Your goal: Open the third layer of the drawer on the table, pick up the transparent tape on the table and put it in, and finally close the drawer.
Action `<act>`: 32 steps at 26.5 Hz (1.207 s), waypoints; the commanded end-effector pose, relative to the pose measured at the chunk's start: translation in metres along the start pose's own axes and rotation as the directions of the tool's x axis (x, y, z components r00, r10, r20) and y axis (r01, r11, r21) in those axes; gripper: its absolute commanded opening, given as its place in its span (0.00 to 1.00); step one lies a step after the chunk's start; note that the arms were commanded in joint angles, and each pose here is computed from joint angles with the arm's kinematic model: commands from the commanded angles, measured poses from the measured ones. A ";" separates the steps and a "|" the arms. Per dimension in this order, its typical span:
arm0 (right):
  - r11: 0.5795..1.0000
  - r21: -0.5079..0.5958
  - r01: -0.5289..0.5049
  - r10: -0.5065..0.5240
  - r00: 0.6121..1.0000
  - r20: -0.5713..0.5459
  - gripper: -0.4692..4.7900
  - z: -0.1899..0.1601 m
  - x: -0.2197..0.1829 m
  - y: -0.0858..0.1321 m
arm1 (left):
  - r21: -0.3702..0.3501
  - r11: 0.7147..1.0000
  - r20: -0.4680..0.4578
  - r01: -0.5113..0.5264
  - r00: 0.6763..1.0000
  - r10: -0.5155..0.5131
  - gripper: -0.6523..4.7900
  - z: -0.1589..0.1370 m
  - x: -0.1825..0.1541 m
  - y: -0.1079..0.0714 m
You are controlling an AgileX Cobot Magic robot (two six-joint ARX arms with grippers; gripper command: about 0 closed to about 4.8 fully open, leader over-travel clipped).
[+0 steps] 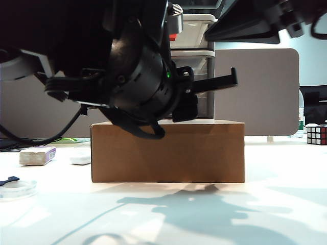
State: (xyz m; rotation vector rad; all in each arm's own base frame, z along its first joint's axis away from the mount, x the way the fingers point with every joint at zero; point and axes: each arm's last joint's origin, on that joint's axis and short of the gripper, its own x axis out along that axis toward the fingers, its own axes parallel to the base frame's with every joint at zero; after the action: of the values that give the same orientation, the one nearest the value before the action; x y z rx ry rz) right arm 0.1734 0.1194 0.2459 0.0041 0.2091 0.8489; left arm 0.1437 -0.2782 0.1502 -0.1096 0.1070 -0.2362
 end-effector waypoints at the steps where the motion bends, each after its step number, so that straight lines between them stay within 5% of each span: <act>1: 1.000 -0.008 -0.005 0.005 1.000 0.014 0.08 0.008 0.007 -0.002 | -0.021 1.000 0.015 0.008 1.000 -0.008 0.26 0.003 0.000 -0.001; 13: 1.000 -0.010 -0.004 0.004 1.000 0.008 0.08 0.009 0.010 -0.003 | -0.046 0.999 0.036 -0.009 0.999 0.011 0.22 0.006 0.006 0.003; 15: 1.000 -0.014 -0.003 0.004 1.000 0.017 0.08 0.009 0.011 -0.003 | -0.046 0.999 0.035 -0.009 0.999 0.011 0.10 0.006 0.006 0.003; 32: 1.000 -0.031 0.003 -0.003 1.000 0.015 0.08 0.011 0.049 -0.014 | -0.035 0.998 0.045 -0.045 0.998 0.046 0.11 0.004 -0.007 -0.005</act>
State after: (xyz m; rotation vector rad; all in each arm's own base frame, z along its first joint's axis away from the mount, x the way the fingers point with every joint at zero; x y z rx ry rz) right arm 0.2157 0.1461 0.2425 -0.0196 0.2094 0.8521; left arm 0.1390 -0.2797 0.1529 -0.1367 0.0786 -0.1978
